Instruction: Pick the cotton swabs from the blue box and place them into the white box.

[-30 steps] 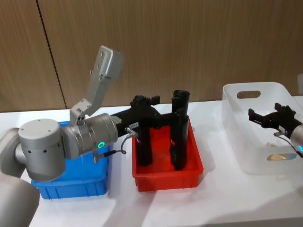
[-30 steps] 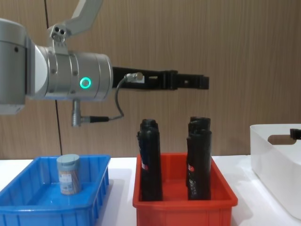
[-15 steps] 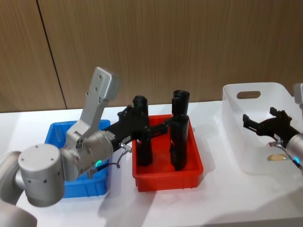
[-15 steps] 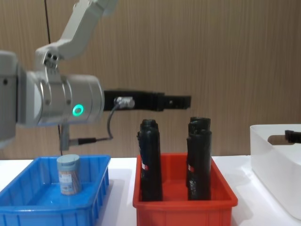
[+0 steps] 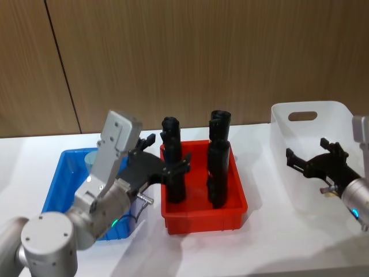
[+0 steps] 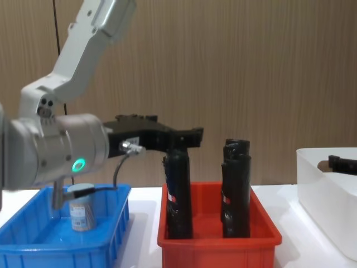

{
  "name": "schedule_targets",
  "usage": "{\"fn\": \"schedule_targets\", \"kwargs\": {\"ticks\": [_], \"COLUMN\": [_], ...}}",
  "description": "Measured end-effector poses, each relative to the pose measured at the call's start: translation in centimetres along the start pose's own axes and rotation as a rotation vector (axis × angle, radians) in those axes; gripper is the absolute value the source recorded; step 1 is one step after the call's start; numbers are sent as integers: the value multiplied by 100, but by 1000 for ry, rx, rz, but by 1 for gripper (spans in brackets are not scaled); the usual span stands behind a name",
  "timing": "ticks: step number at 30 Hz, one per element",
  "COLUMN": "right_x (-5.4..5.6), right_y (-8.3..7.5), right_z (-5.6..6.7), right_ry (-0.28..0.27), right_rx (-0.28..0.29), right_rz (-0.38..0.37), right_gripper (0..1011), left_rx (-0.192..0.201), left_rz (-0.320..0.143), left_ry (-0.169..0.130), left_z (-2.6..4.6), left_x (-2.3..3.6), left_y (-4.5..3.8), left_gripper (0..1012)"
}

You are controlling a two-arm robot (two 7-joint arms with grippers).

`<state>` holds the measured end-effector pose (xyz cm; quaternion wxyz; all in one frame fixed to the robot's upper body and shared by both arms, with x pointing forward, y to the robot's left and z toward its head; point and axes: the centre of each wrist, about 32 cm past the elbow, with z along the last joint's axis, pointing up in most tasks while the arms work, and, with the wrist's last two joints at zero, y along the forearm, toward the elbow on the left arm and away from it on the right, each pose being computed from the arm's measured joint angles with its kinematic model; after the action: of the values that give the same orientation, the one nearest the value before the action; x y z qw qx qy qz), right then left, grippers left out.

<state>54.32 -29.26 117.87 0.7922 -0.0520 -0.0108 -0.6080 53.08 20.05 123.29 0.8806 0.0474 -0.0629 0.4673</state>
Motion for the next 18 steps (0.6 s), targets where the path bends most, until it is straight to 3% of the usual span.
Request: {"fn": "schedule_targets", "kwargs": {"ticks": [10, 18], "right_x": [-246, -424], "right_y": [-236, -418], "right_z": [0, 20], "right_ry": [0, 5], "right_rx": [42, 72], "right_rz": [23, 40], "right_gripper": [1001, 1002], "left_rx": [-49, -76], "left_rz": [107, 153], "left_ry": [-64, -91], "left_z": [-167, -239], "left_x": [-176, -266], "left_y": [192, 288], "left_gripper": [1004, 1004]}}
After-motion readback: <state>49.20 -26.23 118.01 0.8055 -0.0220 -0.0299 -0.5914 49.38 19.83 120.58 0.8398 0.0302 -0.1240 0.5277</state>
